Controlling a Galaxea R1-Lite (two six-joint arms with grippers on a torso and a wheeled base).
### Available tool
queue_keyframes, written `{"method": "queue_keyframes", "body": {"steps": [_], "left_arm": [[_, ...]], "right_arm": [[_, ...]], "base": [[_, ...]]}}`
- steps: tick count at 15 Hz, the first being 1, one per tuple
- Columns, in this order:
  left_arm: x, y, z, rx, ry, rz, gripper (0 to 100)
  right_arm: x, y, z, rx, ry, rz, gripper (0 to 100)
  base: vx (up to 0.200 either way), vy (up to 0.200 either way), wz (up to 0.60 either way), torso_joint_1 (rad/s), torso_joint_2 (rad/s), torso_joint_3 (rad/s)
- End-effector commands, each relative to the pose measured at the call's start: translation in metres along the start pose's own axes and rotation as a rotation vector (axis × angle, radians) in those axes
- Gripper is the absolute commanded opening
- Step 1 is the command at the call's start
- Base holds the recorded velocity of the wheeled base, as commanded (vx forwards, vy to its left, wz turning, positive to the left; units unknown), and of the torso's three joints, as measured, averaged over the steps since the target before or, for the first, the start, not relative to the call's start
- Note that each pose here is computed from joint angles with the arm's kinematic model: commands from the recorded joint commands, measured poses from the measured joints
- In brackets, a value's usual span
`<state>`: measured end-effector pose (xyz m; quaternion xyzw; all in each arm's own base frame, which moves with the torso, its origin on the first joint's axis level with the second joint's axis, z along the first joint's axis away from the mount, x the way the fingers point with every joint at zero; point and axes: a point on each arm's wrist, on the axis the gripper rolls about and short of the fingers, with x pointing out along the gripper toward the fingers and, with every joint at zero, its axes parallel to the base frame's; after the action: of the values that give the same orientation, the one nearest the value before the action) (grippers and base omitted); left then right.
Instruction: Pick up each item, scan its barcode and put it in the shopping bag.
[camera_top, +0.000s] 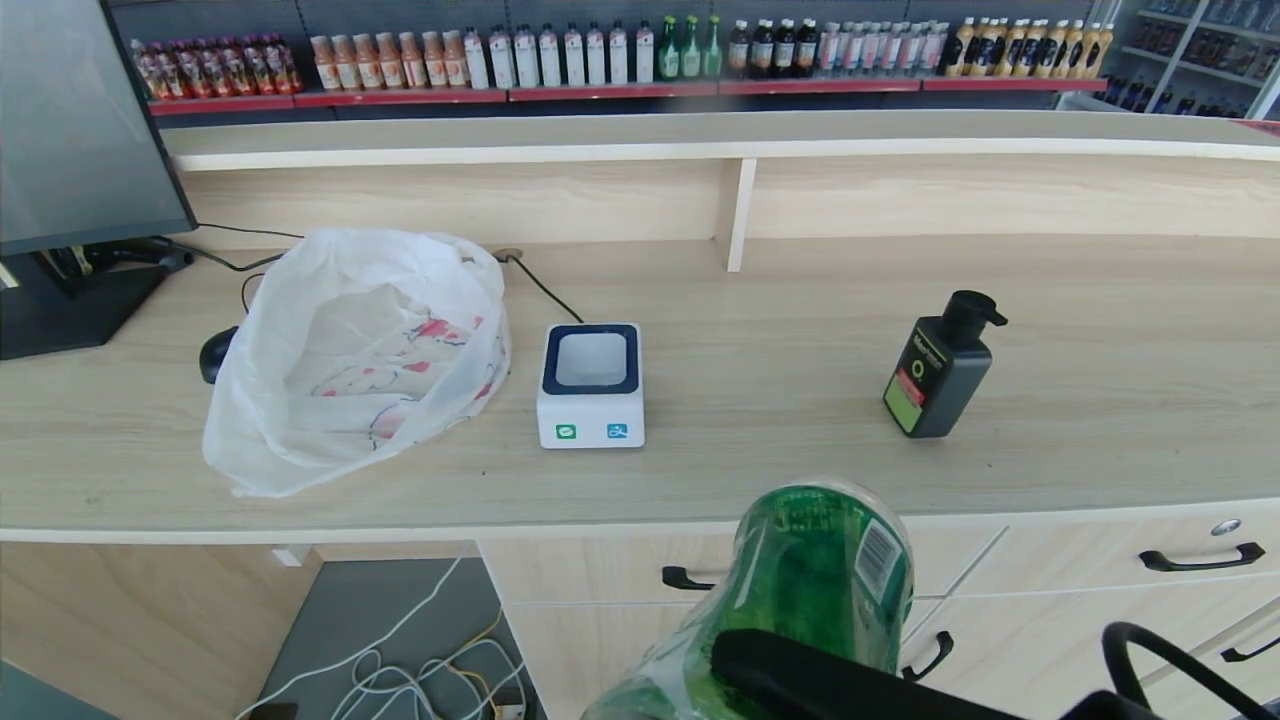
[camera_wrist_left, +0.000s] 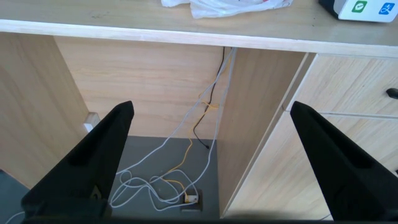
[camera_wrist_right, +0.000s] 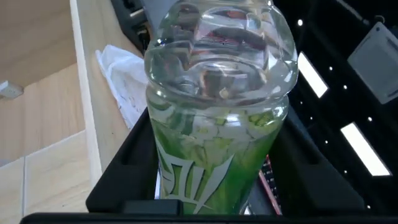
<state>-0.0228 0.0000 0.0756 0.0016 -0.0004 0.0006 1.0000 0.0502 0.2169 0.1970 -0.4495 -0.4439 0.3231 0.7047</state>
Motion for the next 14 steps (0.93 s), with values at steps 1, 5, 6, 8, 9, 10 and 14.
{"method": "queue_keyframes", "body": {"steps": [1, 5, 6, 8, 9, 10, 14], "left_arm": [[0.0, 0.0, 0.0, 0.0, -0.001, 0.002, 100], [0.0, 0.0, 0.0, 0.0, -0.001, 0.0, 100], [0.0, 0.0, 0.0, 0.0, -0.001, 0.0, 100], [0.0, 0.0, 0.0, 0.0, -0.001, 0.002, 100], [0.0, 0.0, 0.0, 0.0, -0.001, 0.002, 100], [0.0, 0.0, 0.0, 0.0, -0.001, 0.0, 100], [0.0, 0.0, 0.0, 0.0, -0.001, 0.0, 100]], "right_arm": [[0.004, 0.002, -0.007, -0.066, 0.017, 0.004, 0], [0.005, -0.001, -0.01, -0.208, 0.017, -0.005, 0], [0.005, -0.001, -0.01, -0.223, 0.015, -0.007, 0], [0.006, -0.002, -0.009, -0.259, -0.002, -0.013, 0], [0.009, -0.004, -0.011, -0.288, -0.018, -0.022, 0], [0.01, -0.005, -0.012, -0.305, -0.028, -0.027, 0], [0.011, -0.006, -0.018, -0.334, -0.051, -0.031, 0]], "base": [[0.0, 0.0, 0.0, 0.0, 0.0, 0.0], [0.0, 0.0, 0.0, 0.0, 0.0, 0.0], [0.0, 0.0, 0.0, 0.0, 0.0, 0.0], [0.0, 0.0, 0.0, 0.0, 0.0, 0.0], [0.0, 0.0, 0.0, 0.0, 0.0, 0.0], [0.0, 0.0, 0.0, 0.0, 0.0, 0.0], [0.0, 0.0, 0.0, 0.0, 0.0, 0.0]]}}
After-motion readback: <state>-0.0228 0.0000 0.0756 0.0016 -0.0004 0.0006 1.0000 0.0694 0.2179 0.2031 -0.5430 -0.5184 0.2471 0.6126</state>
